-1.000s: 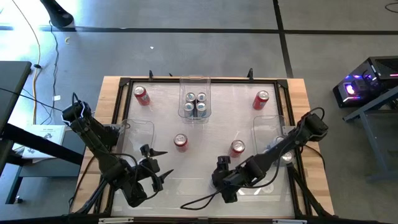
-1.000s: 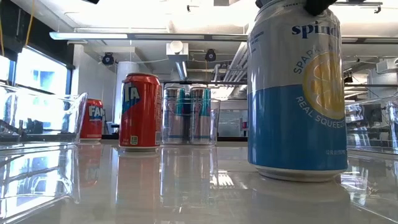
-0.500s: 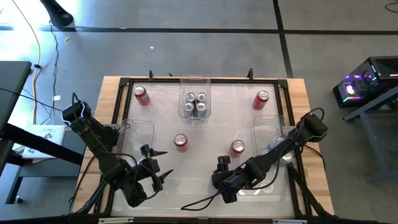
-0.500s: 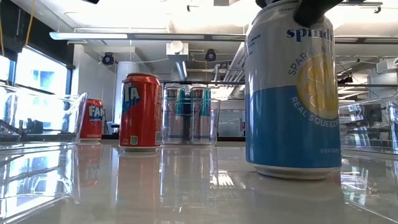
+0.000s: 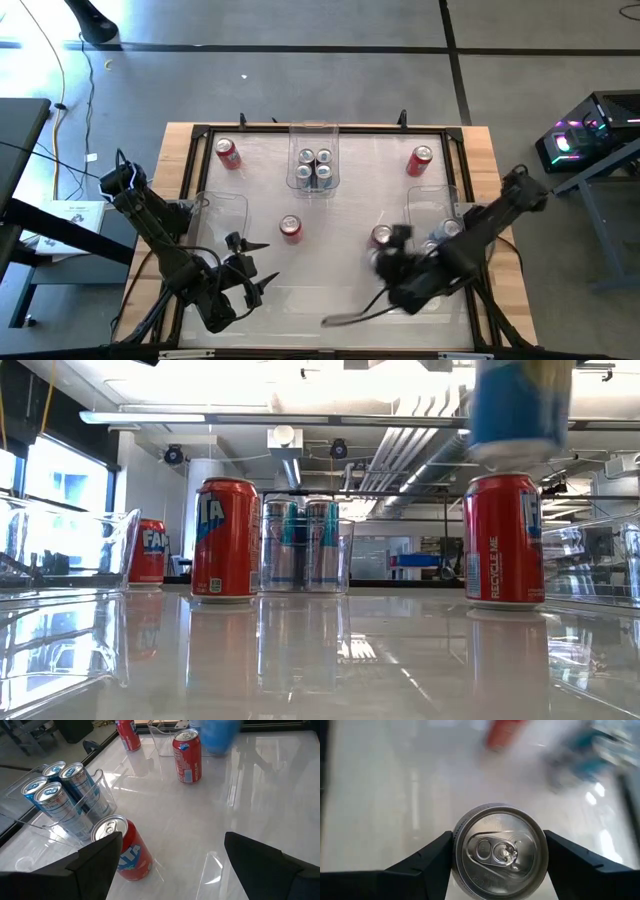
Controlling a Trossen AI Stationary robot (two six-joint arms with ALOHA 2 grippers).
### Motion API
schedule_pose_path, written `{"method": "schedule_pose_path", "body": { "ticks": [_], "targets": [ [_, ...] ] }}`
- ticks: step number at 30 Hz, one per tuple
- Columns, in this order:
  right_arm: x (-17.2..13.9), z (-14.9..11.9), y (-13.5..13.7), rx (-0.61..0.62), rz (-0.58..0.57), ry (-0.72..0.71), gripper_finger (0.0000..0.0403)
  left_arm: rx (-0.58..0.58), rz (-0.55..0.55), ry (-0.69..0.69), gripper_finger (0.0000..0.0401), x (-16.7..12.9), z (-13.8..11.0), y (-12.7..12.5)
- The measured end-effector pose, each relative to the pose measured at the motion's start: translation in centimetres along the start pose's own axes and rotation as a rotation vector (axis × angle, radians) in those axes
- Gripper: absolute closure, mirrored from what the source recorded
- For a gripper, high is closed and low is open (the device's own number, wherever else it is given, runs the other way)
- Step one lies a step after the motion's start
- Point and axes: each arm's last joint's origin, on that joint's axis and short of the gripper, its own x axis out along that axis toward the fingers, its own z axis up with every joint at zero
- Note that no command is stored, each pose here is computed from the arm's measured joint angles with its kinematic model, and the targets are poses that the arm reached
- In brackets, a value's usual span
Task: Sort soda cans
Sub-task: Put the blue white soda can into the bottom right transparent bin
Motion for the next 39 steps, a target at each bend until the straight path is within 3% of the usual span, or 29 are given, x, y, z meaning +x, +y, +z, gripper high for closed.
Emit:
{"method": "schedule_pose_path", "body": {
  "ticks": [9, 22, 30, 39],
  "targets": [
    [-3.3, -5.4, -5.3, 0.196, -0.2, 0.082, 0.015, 0.002, 0.0, 0.0, 0.0055, 0.0, 0.0, 0.0],
    [0.0, -11.3, -7.5, 0.309, -0.279, 0.228, 0.015, 0.008, 0.003, 0.002, 0.0055, 0.1, -0.1, -0.1],
    [2.1, -13.0, -7.0, 0.371, -0.216, 0.286, 0.015, 0.007, 0.003, 0.001, 0.0055, 0.1, -0.1, -0.1],
    [4.5, -14.7, -8.6, 0.502, -0.127, 0.363, 0.015, 0.016, 0.005, -0.001, 0.0055, 0.1, -0.1, -0.1]
  ]
}}
